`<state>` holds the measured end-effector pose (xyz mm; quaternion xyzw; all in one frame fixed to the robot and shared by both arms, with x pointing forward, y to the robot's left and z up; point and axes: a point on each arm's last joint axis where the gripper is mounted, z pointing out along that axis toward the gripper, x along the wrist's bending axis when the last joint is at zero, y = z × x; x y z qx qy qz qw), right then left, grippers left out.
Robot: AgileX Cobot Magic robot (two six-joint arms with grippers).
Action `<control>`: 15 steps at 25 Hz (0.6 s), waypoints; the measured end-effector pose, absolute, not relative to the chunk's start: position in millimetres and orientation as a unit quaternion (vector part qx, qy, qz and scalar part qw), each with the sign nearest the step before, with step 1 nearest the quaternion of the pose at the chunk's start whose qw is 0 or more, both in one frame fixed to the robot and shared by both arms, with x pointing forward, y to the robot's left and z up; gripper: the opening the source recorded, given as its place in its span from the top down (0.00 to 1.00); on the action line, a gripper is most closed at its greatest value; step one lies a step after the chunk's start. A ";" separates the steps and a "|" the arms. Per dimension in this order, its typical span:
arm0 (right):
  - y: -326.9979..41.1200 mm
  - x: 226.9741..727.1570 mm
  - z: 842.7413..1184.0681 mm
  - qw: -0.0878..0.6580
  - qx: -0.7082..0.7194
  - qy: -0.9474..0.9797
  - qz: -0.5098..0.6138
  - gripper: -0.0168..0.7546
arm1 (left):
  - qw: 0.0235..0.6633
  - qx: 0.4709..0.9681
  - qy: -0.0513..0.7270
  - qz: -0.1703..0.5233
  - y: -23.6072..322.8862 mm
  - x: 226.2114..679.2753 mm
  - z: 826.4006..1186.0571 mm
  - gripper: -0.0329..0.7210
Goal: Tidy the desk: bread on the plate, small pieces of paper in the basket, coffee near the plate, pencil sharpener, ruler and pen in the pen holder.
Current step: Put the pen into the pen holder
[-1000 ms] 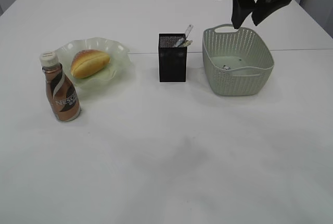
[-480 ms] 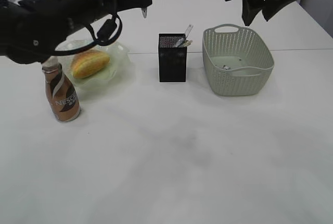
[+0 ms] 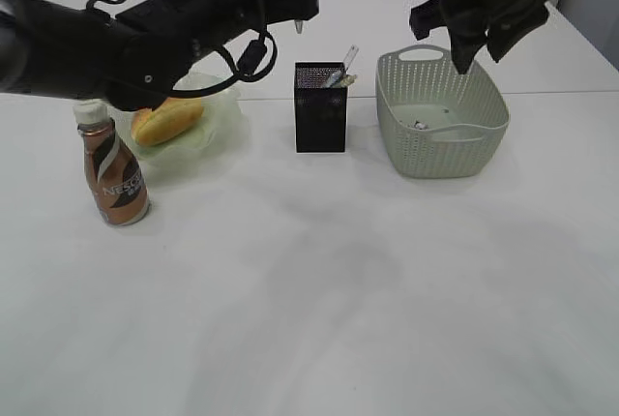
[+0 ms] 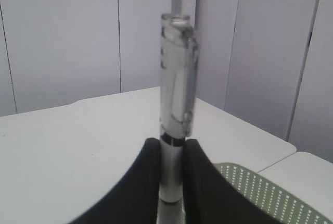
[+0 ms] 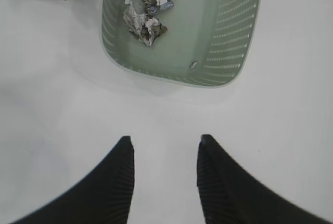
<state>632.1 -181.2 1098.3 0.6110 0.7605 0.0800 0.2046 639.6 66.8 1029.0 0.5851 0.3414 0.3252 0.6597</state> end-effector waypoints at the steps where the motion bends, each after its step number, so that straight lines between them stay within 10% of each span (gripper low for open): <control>1: -180.7 633.6 1094.9 0.202 0.611 0.761 0.077 0.55 | 0.659 0.586 0.342 0.325 64.6 643.4 1026.9 0.87; 15: -179.5 639.0 1084.2 0.200 0.610 0.764 0.064 0.55 | 0.641 0.598 0.361 0.319 44.6 687.9 983.4 0.87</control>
